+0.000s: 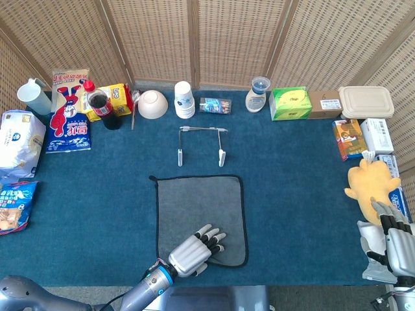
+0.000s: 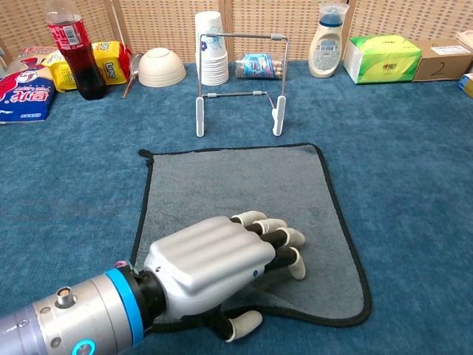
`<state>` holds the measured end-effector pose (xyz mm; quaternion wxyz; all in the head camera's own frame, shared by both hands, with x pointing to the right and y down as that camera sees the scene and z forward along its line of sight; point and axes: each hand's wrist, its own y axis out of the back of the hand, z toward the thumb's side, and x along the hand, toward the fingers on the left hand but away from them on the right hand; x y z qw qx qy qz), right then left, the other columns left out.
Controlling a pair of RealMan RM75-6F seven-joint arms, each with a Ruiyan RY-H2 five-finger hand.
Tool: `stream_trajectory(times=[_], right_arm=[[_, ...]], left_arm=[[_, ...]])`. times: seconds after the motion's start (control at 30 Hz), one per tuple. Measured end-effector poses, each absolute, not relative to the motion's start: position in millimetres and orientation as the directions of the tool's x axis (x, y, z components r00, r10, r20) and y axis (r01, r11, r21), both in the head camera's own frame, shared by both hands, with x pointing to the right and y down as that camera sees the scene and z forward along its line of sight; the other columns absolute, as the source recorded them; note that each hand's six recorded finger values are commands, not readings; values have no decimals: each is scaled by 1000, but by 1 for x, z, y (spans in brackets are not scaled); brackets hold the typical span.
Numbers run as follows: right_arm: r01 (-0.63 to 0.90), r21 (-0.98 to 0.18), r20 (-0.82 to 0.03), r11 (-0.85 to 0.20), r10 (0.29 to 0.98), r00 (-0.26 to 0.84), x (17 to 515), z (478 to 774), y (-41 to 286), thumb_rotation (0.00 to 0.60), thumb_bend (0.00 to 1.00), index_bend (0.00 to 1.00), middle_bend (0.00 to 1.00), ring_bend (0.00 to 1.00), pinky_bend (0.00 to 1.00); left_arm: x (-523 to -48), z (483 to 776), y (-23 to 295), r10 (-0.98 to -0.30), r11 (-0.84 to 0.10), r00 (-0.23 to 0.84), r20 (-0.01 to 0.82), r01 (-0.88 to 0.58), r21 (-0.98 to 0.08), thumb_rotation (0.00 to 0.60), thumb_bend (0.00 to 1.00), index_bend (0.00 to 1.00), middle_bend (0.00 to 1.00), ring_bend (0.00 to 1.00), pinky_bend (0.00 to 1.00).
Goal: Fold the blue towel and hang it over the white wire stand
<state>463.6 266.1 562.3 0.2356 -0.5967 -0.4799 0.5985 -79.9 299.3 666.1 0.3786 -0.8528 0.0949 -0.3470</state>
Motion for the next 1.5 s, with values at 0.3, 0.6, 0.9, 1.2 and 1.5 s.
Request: stream_trajectory(times=[0.3, 0.6, 0.9, 1.2, 1.5], right_arm=[[292, -855, -489, -428, 852, -186, 466, 562, 267, 600, 363, 83, 108, 30, 0], [296, -854, -490, -427, 851, -186, 466, 562, 268, 600, 362, 83, 108, 34, 0], [294, -854, -491, -429, 852, -184, 465, 562, 267, 600, 362, 83, 111, 36, 0], [292, -854, -492, -430, 850, -187, 465, 562, 268, 600, 362, 83, 113, 37, 0], [294, -853, -493, -431, 850, -187, 465, 562, 268, 600, 363, 83, 113, 37, 0]], left_arm=[[-78, 673, 294, -464, -658, 724, 509, 103, -746, 600, 197, 252, 105, 0, 0], [-78, 674, 287, -511, -641, 704, 493, 70, -764, 600, 210, 353, 132, 0, 0], [-79, 671, 287, -511, -656, 704, 494, 52, -753, 600, 220, 474, 143, 0, 0], [-80, 668, 285, -531, -653, 700, 478, 23, -757, 600, 260, 607, 212, 0, 0], [-85, 666, 273, -559, -655, 681, 474, -11, -756, 600, 261, 623, 223, 0, 0]])
